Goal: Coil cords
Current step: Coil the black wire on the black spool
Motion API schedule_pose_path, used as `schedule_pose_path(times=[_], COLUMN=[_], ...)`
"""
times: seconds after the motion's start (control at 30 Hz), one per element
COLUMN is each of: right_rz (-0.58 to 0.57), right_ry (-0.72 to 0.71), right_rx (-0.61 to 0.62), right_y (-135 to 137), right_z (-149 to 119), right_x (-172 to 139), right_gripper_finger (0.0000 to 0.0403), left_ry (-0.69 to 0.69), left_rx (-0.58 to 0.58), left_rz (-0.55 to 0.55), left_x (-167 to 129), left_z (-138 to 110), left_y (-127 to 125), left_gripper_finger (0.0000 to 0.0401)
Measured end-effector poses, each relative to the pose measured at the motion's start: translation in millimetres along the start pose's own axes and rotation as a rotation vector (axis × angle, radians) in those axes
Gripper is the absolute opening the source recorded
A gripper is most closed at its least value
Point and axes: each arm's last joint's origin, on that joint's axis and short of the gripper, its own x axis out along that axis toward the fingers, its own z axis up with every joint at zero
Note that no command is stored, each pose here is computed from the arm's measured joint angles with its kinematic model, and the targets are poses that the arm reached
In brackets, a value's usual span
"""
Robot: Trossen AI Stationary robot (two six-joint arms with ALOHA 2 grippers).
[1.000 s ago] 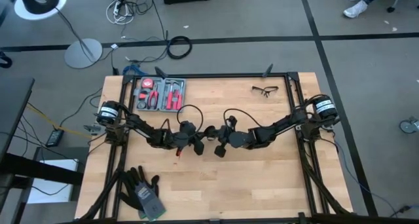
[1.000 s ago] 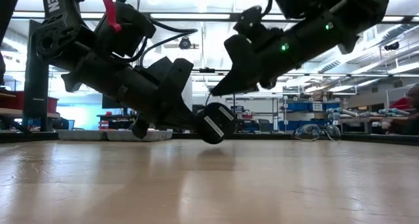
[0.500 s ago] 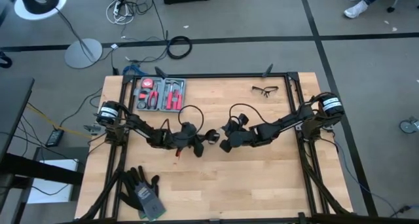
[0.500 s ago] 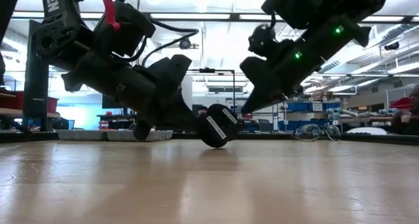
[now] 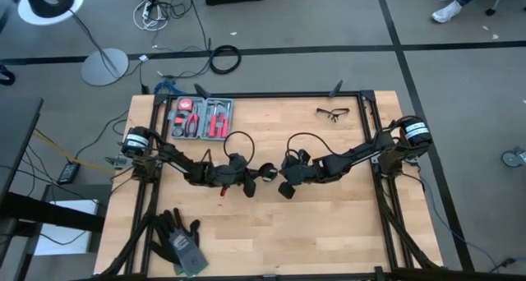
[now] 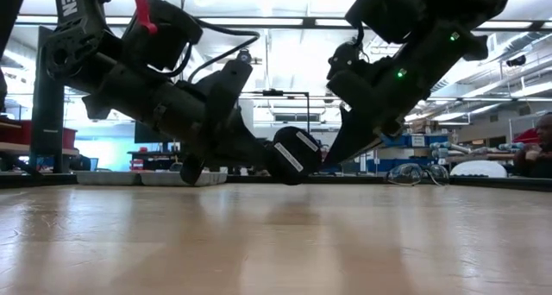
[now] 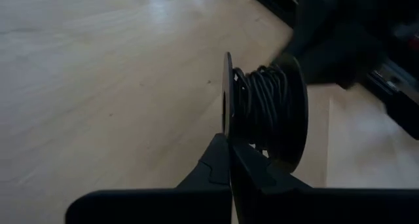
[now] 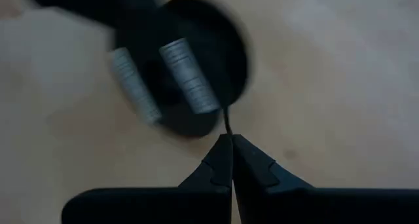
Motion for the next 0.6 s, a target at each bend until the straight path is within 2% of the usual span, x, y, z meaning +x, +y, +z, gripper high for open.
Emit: schedule_pose_path(times=[0.3, 0.6], right_rz=[0.127, 0.131], right_ry=[0.050, 0.077], right_rx=[-0.046, -0.063], right_y=[7.3, 6.6], right_z=[-2.2, -4.4], right_x=[-1.6, -1.6], right_gripper_finger=[0.0000, 0.0000], left_ry=[0.018, -0.009], left_rx=[-0.015, -0.026], left_rz=[0.035, 0.020], left_x=[2.1, 2.3], left_z=[1.1, 3.5], left_y=[6.5, 4.7], left_gripper_finger=[0.0000, 0.0000])
